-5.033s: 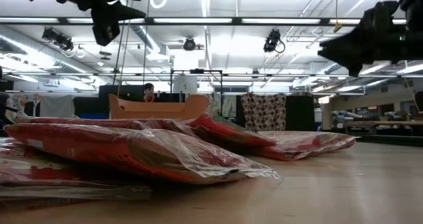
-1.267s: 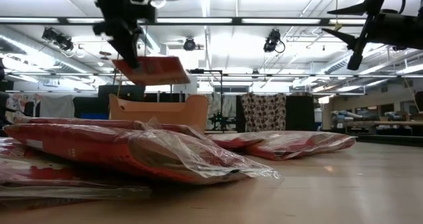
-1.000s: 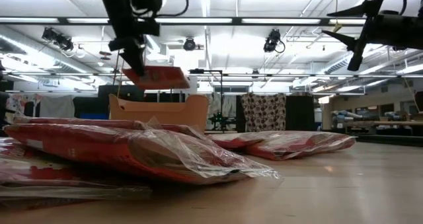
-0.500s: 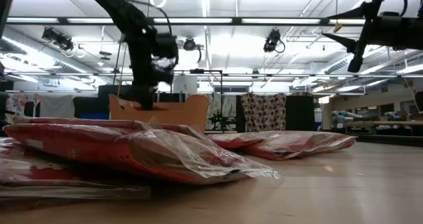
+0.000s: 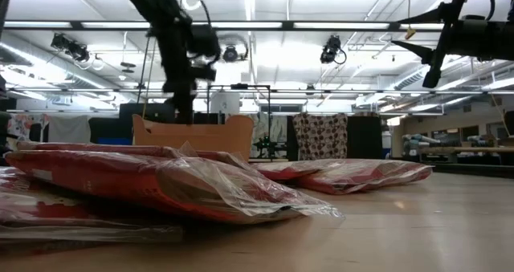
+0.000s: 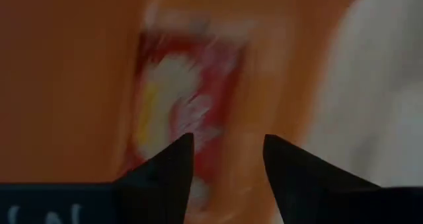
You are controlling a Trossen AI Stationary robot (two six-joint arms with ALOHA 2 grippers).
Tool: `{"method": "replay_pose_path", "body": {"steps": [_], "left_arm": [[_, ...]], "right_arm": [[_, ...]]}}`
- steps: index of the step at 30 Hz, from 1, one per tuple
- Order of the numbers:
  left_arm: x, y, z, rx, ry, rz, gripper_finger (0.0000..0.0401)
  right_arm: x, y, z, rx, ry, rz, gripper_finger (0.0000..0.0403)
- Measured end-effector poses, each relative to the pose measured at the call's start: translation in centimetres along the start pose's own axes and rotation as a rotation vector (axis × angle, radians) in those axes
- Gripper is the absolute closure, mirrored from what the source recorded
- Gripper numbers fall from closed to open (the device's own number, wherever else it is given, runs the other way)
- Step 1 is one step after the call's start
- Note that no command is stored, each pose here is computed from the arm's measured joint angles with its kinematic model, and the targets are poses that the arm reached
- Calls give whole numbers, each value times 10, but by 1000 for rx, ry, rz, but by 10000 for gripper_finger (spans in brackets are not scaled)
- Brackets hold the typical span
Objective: Sort popcorn bags into baskets
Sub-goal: Put the popcorn bag into the orange bin
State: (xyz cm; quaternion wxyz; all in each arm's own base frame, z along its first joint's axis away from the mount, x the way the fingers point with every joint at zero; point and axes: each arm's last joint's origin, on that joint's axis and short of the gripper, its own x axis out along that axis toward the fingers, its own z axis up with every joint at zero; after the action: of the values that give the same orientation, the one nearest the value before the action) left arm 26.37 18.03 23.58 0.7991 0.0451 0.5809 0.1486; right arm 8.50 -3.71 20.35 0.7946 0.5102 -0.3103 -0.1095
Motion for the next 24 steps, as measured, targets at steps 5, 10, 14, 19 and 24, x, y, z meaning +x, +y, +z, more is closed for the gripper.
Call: {"method": "replay_pose_path", "body": {"steps": [5, 10, 14, 19, 24], "left_arm": [[-12, -46, 13, 37, -18, -79, 230], [-22, -102, 28, 98, -50, -78, 247], [-24, -138, 32, 101, -48, -58, 248], [-21, -180, 32, 89, -21, -196, 248], [-26, -233, 27, 141, -20, -307, 235]], "right_arm": [[0, 0, 0, 0, 8, 4, 235], [0, 1, -2, 10, 59, 24, 235], [0, 1, -3, 11, 92, 38, 235], [0, 2, -4, 4, 129, 54, 235], [0, 2, -5, 34, 163, 65, 235]]}}
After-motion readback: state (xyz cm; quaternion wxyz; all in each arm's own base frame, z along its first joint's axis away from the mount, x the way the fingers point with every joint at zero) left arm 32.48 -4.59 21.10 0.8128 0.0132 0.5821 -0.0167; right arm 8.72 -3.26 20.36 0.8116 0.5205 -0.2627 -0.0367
